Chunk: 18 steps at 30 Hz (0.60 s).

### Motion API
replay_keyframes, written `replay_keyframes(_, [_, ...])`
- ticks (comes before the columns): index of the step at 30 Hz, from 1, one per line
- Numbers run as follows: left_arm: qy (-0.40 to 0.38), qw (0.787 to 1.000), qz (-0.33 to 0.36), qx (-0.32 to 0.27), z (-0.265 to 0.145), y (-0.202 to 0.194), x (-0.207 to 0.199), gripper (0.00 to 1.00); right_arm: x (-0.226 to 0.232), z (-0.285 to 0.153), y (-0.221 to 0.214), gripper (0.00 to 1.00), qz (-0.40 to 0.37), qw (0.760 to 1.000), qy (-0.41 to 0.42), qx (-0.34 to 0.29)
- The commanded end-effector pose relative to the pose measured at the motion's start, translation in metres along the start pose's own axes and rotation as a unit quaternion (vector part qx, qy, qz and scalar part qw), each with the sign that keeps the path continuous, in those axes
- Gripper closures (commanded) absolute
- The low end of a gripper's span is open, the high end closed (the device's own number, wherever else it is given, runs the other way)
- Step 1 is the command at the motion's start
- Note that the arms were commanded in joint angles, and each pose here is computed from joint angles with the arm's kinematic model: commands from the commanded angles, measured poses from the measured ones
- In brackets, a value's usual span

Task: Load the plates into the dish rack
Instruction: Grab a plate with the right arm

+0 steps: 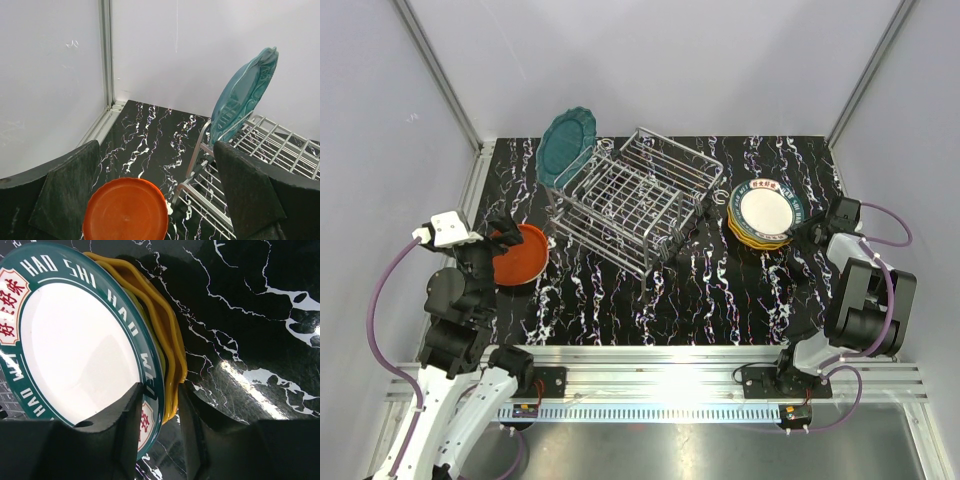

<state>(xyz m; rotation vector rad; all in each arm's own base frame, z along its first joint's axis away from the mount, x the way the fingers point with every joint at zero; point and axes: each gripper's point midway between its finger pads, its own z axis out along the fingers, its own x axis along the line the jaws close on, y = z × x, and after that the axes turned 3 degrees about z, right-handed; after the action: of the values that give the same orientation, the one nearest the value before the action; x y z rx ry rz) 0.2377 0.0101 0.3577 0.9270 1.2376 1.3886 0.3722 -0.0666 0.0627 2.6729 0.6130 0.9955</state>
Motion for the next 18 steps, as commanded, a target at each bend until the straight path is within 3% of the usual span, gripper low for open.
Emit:
replay_keyframes(1, [0.007, 1.0, -0.008, -0.019, 0.003, 0.009, 0.0, 0.01, 0.006, -0.003, 0.003, 0.59, -0.001, 1.0, 0.011, -0.005])
replay_keyframes(12, [0.005, 1.0, -0.008, -0.019, 0.002, 0.008, 0.0, 0.01, 0.007, -0.024, 0.005, 0.71, -0.008, 1.0, 0.005, -0.013])
replay_keyframes(18, [0.006, 1.0, -0.009, -0.02, 0.001, 0.009, 0.001, 0.01, 0.016, -0.038, 0.011, 0.82, -0.008, 1.0, 0.016, -0.025])
